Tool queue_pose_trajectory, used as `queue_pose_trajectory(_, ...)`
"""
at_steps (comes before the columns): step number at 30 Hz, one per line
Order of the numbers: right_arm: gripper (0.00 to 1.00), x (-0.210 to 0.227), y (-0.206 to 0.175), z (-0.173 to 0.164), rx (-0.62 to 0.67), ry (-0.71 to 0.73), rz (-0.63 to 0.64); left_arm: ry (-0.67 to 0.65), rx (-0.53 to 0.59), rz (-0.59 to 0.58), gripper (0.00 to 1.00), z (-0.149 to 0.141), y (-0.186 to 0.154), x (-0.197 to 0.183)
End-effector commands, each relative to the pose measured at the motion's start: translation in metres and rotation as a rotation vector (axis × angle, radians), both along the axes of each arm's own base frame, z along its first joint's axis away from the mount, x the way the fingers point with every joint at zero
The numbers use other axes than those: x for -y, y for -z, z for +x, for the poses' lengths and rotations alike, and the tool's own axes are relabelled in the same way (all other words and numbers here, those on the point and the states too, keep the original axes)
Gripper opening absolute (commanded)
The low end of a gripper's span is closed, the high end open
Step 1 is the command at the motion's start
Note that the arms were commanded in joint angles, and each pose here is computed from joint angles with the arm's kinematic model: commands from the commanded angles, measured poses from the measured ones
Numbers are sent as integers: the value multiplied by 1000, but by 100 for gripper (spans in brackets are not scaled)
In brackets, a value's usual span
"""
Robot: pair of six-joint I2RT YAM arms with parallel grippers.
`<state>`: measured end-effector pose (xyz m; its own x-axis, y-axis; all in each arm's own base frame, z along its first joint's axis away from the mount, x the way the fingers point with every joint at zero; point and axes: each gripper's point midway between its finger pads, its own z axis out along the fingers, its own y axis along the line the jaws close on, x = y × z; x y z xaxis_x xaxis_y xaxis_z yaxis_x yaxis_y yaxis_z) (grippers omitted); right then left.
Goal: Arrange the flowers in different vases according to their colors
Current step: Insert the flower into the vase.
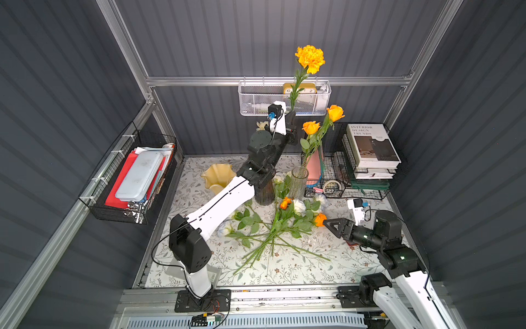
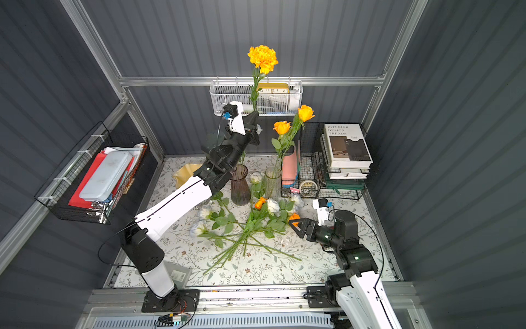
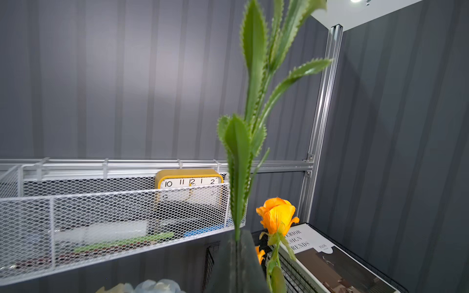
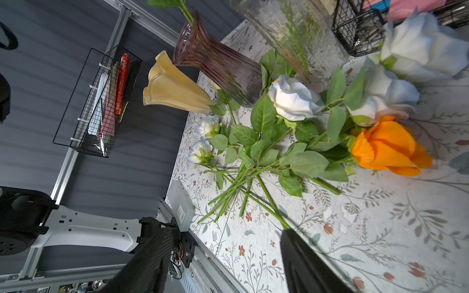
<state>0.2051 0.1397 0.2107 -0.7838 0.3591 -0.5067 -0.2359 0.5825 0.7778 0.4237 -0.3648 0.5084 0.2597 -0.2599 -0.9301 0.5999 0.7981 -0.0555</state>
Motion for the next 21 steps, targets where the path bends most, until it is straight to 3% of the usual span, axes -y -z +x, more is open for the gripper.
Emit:
queue_pose_trajectory(1,72,2,-1,7,45,7,-24,76,93,-26,0,-1,6,14)
queue_pose_trajectory(8,72,3,6,11,26,10,-41,180,67,-65,0,2,44,30)
queue_pose_trajectory(21,72,3,11,14,20,11,-52,251,57,-105,0,10,92,43)
